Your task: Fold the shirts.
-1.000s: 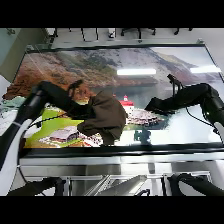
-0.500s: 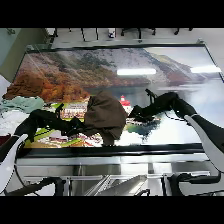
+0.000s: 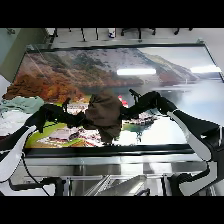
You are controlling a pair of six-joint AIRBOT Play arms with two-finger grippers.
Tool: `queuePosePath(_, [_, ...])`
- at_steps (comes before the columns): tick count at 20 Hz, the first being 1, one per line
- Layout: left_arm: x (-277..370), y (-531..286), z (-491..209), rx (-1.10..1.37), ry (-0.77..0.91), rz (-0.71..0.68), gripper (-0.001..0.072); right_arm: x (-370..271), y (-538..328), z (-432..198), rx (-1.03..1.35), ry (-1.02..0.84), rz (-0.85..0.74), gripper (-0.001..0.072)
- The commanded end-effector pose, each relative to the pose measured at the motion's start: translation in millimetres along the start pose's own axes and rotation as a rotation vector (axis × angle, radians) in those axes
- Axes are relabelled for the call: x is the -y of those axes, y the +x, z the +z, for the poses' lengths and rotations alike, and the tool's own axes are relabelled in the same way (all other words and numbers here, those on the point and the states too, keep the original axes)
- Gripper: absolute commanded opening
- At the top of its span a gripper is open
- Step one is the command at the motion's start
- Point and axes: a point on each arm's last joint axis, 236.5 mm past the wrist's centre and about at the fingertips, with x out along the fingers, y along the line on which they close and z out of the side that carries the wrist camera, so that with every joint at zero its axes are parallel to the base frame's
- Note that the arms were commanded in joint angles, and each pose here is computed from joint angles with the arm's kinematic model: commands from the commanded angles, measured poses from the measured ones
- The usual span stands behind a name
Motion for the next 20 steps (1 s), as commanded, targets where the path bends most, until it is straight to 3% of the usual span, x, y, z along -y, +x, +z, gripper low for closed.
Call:
queuePosePath(1, [54.0, -76.3, 33.4, 0.193, 0.121, -0.062, 0.0013, -60.1, -54.8, 31.6, 0.112, -0.135, 0.072, 0.0025])
queuePosePath(5, [219.0, -294.3, 14.9, 0.715, 0.521, -0.172, 0.0012, -222.5, -249.9, 26.1, 0.469, -0.552, 0.162, 0.0026])
queuePosePath(9, [347.0, -468.8, -117.6, 1.144, 0.876, -0.282, 0.0013, -356.7, -409.3, -84.7, 0.862, -0.994, 0.172, 0.0026])
queuePosePath(11, [378.2, -516.0, -174.4, 1.278, 0.987, -0.324, 0.0012, -380.7, -446.3, -129.6, 0.975, -1.092, 0.159, 0.0026])
queuePosePath(15, [391.9, -524.8, -167.1, 1.259, 0.993, -0.343, 0.0013, -376.7, -452.9, -138.0, 1.003, -1.102, 0.114, 0.0026])
queuePosePath(20, [327.4, -388.2, -9.3, 0.854, 0.71, -0.283, 0.0013, -303.6, -376.1, -28.5, 0.8, -0.876, 0.027, 0.0026])
